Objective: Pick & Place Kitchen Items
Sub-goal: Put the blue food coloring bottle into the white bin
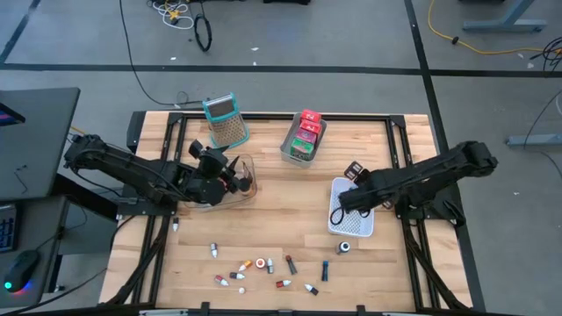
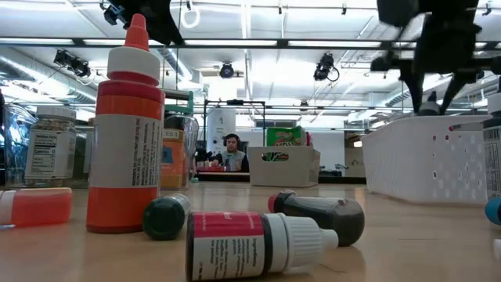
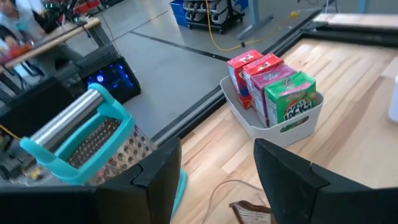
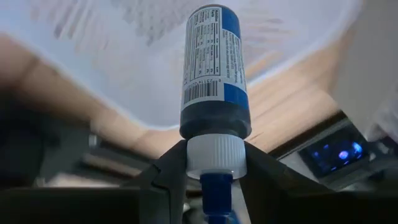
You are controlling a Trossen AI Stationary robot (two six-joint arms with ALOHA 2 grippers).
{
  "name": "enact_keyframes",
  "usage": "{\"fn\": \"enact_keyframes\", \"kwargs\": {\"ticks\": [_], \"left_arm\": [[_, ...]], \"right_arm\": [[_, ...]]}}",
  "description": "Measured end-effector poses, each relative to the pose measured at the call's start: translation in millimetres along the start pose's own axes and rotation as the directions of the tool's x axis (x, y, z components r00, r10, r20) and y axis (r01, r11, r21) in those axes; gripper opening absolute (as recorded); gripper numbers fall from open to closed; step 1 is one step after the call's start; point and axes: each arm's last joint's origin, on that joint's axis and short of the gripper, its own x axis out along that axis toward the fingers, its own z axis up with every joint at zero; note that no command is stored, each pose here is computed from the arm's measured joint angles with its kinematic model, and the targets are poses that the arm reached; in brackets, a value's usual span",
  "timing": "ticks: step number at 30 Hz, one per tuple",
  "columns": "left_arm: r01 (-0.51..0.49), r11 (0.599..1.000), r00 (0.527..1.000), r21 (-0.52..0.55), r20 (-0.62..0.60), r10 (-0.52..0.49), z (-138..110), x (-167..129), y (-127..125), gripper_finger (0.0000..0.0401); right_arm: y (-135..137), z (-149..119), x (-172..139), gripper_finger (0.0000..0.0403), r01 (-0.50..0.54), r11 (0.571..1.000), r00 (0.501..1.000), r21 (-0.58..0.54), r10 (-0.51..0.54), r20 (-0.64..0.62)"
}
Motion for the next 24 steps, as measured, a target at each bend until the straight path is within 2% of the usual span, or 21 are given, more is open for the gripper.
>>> {"fn": "enact_keyframes", "kwargs": {"ticks": [4, 12, 14, 19, 24], "left_arm": [[0.0, 1.0, 1.0, -0.013, 0.0, 0.0, 0.0, 0.0, 0.0, 0.0211], [0.007, 1.0, 1.0, -0.007, -0.004, -0.007, -0.1, 0.0, -0.1, 0.0211], [0.007, 1.0, 1.0, -0.009, -0.004, -0.007, 0.0, 0.0, -0.2, 0.0211], [0.007, 1.0, 1.0, -0.009, -0.004, -0.007, 0.0, 0.0, -0.2, 0.0211], [0.007, 1.0, 1.0, -0.009, -0.004, -0.007, 0.0, 0.0, -0.2, 0.0211]], "right_arm": [[1.2, 12.5, 10.6, 0.0128, -0.051, 0.985, 0.989, -0.165, 0.028, -0.143], [5.5, 43.3, 30.4, 0.0129, -0.122, 0.951, 0.953, -0.284, 0.032, -0.3], [5.4, 48.7, 34.7, 0.0129, -0.111, 0.958, 0.946, -0.266, 0.02, -0.323], [4.6, 52.7, 38.9, 0.0142, -0.062, 0.988, 0.943, -0.139, 0.012, -0.334], [4.8, 52.7, 38.7, 0.0166, -0.049, 0.994, 0.943, -0.095, 0.015, -0.333]]}}
